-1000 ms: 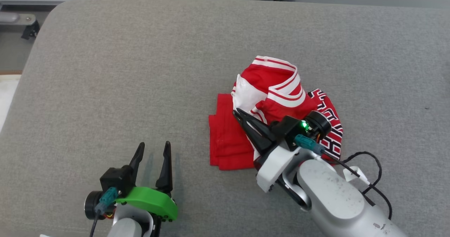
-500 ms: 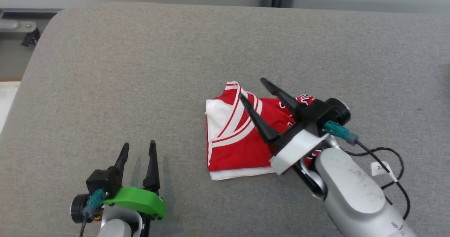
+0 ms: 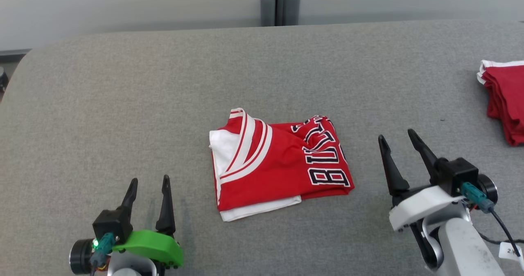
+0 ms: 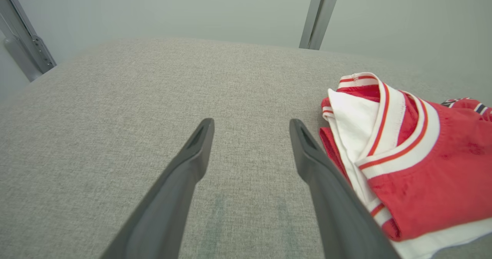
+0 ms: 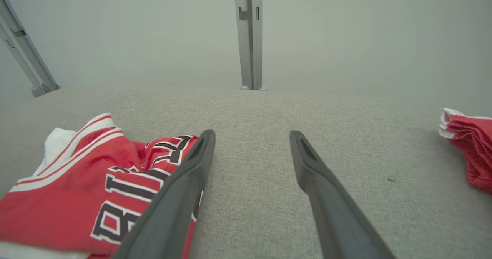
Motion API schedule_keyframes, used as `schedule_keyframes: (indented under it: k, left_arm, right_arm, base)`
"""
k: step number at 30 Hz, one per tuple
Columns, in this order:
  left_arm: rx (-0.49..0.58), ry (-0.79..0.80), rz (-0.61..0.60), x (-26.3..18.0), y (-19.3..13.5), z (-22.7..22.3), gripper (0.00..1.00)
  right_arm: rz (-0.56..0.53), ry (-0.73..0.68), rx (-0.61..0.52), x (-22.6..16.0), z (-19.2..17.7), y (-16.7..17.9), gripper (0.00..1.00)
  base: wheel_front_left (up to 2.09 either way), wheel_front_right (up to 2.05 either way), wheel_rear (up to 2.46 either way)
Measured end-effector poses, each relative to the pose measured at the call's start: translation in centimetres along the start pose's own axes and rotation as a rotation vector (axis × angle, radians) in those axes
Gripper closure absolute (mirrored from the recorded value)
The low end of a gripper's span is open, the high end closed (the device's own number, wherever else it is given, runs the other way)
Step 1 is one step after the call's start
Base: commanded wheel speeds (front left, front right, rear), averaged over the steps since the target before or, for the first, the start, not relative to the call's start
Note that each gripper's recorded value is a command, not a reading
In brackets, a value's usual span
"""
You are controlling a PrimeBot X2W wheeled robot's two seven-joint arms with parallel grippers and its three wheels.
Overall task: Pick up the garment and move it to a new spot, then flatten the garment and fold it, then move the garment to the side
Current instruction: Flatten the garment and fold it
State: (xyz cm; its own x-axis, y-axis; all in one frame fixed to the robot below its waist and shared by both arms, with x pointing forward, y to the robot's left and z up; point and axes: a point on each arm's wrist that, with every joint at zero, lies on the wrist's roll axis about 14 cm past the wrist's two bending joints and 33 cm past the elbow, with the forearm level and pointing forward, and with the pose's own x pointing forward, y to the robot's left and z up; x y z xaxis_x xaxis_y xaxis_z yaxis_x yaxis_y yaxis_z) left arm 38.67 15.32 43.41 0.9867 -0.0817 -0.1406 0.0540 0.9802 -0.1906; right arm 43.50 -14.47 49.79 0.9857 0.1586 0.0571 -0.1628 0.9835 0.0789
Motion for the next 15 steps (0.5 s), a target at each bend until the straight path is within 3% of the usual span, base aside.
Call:
schedule_keyframes:
  k: [8,15]
  left_arm:
    - [0.001,0.030,-0.020,-2.1,-0.8,-1.2,0.00]
    - [0.003,0.024,-0.032,-2.3,-1.2,-1.0,0.00]
  right_arm:
    - [-0.105,0.084,0.022,-4.7,-2.5,-2.8,0.00]
    - [-0.091,0.080,0.018,-4.7,-2.3,-2.3,0.00]
  base:
    - [0.00,0.00,0.00]
    - [0.00,0.00,0.00]
